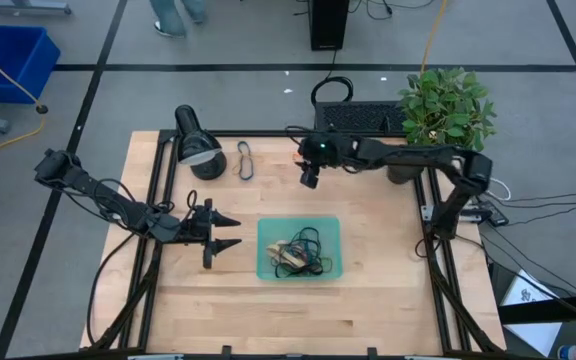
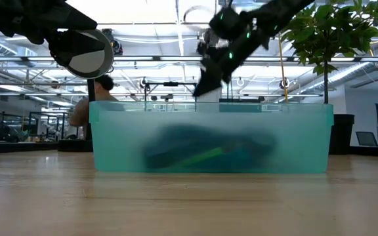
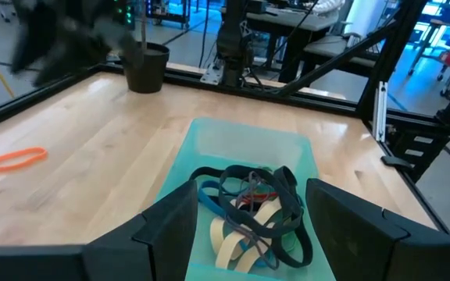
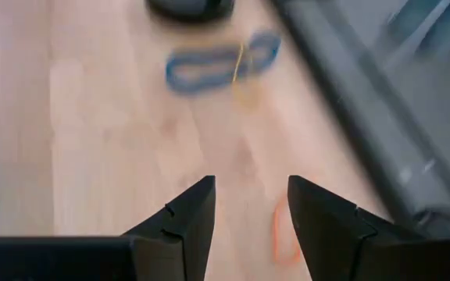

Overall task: Pick and place rubber bands into bin
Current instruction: Put the orange rubber band into the green bin

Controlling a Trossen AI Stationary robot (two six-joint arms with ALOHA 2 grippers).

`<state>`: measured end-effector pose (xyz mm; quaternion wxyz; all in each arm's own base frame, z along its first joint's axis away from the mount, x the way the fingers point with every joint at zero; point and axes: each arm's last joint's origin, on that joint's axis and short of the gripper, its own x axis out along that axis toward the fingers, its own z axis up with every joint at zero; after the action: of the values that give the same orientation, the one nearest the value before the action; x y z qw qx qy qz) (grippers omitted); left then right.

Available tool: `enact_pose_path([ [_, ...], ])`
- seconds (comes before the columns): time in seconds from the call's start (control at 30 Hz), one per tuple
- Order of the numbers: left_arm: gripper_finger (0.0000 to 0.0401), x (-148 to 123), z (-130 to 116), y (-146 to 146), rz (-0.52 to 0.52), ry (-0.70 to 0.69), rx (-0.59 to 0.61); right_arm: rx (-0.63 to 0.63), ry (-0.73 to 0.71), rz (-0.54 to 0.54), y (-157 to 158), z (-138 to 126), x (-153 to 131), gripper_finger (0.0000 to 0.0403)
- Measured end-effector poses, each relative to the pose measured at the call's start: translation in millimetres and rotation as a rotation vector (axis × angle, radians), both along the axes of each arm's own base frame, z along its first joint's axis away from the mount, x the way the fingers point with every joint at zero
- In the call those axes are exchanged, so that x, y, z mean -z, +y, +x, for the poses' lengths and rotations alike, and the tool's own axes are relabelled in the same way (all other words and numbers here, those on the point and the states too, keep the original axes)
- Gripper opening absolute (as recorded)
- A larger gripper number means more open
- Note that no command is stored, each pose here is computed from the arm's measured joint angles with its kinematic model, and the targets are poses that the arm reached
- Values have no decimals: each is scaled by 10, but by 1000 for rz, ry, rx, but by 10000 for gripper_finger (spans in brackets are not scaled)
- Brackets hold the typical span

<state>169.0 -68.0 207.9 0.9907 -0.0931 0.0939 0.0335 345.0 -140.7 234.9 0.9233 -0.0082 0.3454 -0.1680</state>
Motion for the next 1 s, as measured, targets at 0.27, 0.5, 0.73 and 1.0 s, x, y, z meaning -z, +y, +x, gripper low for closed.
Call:
enact_pose_path([
  [0.27, 246, 1, 0, 0, 6, 1, 1, 54, 158, 118, -307, -29, 522, 155],
  [0.5, 246, 2, 0, 0, 8, 2, 1, 17, 212, 138, -396, -23, 747, 155],
  [0.73, 246, 2, 0, 0, 25, 3, 5, 50, 238, 155, -510, -64, 869, 155],
  [1.0, 246, 2, 0, 1, 64, 5, 12, 49, 262, 192, -624, -107, 788, 155],
])
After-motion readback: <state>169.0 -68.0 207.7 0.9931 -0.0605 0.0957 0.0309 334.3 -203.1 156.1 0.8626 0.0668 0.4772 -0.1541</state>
